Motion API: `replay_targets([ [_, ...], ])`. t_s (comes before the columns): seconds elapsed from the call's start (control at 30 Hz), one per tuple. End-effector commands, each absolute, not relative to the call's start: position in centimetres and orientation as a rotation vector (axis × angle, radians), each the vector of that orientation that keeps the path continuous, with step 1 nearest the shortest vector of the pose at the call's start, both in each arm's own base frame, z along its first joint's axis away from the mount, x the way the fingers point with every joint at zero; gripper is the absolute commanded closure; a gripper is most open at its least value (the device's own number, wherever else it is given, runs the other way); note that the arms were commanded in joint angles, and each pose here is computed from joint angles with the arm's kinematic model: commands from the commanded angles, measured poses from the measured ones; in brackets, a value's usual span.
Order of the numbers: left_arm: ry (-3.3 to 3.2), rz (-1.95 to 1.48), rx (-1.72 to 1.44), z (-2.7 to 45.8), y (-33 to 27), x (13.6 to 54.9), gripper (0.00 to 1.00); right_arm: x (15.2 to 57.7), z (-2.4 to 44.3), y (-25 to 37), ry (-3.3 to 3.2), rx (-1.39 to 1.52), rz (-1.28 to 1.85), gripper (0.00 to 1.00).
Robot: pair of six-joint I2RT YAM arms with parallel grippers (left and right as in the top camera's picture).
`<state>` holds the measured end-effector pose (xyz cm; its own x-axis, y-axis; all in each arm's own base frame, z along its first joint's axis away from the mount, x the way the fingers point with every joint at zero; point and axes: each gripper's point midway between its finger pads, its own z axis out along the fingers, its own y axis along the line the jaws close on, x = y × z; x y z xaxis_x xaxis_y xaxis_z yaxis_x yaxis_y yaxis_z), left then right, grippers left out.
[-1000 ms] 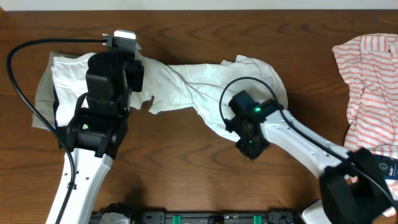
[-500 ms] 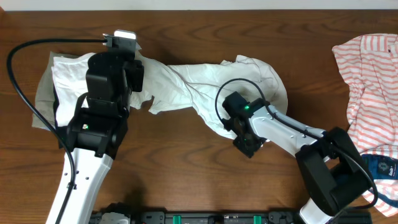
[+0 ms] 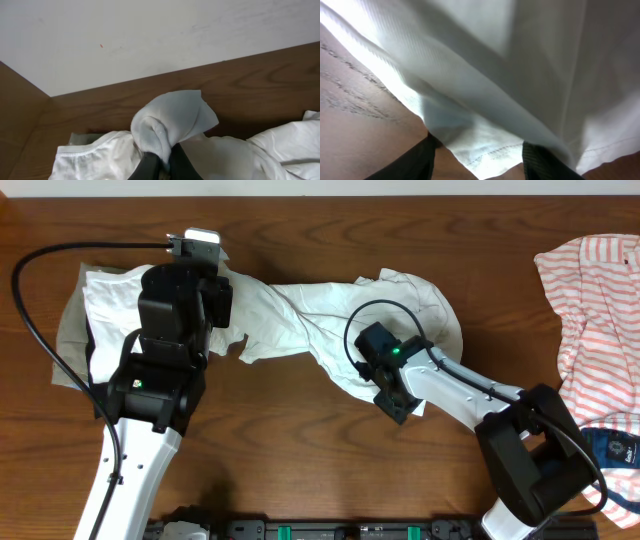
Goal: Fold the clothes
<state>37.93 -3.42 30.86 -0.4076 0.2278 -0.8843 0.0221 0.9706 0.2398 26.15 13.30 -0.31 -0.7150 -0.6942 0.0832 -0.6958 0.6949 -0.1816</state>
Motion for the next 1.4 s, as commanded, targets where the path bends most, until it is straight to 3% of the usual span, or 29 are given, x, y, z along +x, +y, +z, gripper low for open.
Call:
replay_targets([
  [0.0,1.970,0.219,0.169,31.4,-3.4,37.9,0.94,25.3,-2.7,10.9,-2.814,1.110,0.398,0.44],
  [0.3,1.970,0.219,0.169,31.4,-3.4,37.9,0.94,23.3,-3.6,12.4,-2.802,1.054,0.142,0.42],
  [0.37,1.969,0.219,0.169,31.4,-3.4,37.9,0.94,22.5,-3.8,12.6,-2.787,1.045,0.099,0.45],
  [0.43,1.970,0.219,0.169,31.4,-3.4,37.9,0.94,21.7,-4.1,12.7,-2.769,1.034,0.056,0.55],
  [0.53,1.969,0.219,0.169,31.4,-3.4,37.9,0.94,20.6,-4.4,12.8,-2.746,1.019,0.013,0.83],
  [0.63,1.969,0.219,0.169,31.4,-3.4,37.9,0.94,20.2,-4.6,12.6,-2.755,0.974,0.016,0.94],
  [0.7,1.969,0.219,0.169,31.4,-3.4,37.9,0.94,20.4,-4.8,12.7,-2.777,0.945,0.018,0.99],
  [0.9,1.967,0.219,0.169,31.4,-3.4,37.9,0.94,22.3,-3.7,13.7,-2.878,0.845,0.008,0.99],
  [1.1,1.925,0.196,0.168,32.6,-3.6,37.8,0.94,28.7,4.1,16.0,-3.145,0.863,-0.086,0.99],
  [1.37,1.830,0.105,0.214,35.6,-5.5,36.1,0.94,38.5,22.9,10.4,-3.773,0.516,0.068,0.99],
])
